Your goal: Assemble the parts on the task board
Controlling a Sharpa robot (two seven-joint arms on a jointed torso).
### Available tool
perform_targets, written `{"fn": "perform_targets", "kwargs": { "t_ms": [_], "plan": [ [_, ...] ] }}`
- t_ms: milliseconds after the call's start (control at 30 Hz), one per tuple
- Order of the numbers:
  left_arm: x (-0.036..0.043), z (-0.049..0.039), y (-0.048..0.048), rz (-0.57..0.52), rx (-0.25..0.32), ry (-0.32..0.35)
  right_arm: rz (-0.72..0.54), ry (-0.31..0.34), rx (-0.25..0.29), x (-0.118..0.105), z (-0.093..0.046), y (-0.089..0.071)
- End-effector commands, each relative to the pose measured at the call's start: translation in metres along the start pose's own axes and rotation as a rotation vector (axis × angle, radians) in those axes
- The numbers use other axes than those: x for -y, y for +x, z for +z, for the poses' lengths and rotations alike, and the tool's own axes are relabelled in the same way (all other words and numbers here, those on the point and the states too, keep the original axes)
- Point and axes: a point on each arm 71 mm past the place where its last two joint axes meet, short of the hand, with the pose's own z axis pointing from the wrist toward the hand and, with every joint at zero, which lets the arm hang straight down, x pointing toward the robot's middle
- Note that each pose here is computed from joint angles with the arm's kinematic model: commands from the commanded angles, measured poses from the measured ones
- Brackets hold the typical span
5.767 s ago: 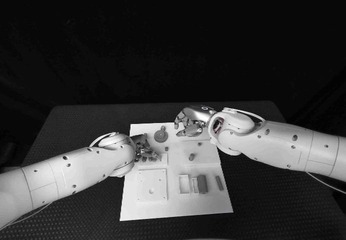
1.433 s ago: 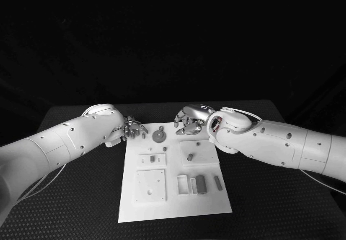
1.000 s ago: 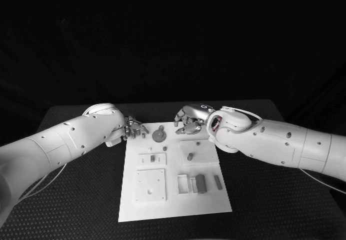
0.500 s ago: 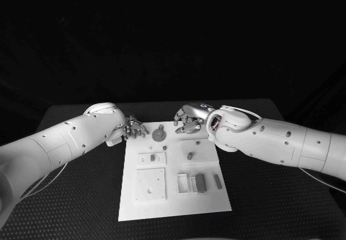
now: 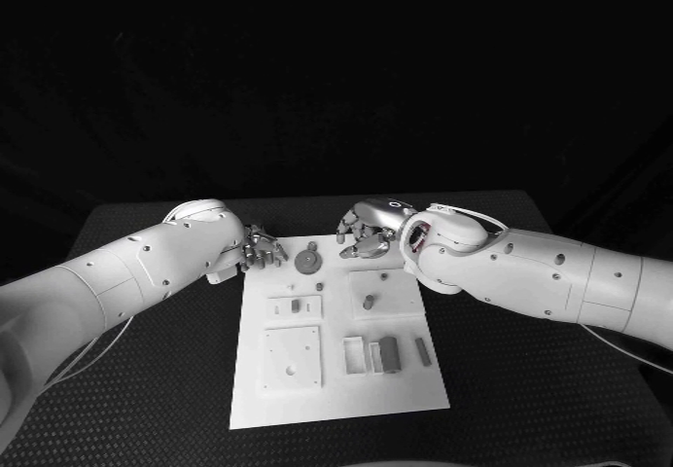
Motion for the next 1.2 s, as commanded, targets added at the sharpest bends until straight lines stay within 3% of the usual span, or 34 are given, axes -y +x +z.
{"fn": "perform_targets", "kwargs": {
  "t_ms": [33,800,1200],
  "plan": [
    [0.0012,0.0006,0.0006,-0.004,-0.008,0.012,-0.004,-0.005,-0.006,-0.0009,0.0003,0.0004],
    [0.0024,0.0006,0.0030,-0.029,-0.016,0.025,-0.003,-0.005,-0.009,-0.0006,0.0005,0.0004],
    [-0.0010,0.0007,0.0007,-0.039,0.003,0.014,-0.002,-0.004,-0.009,-0.0003,0.0006,0.0004]
  ]
}}
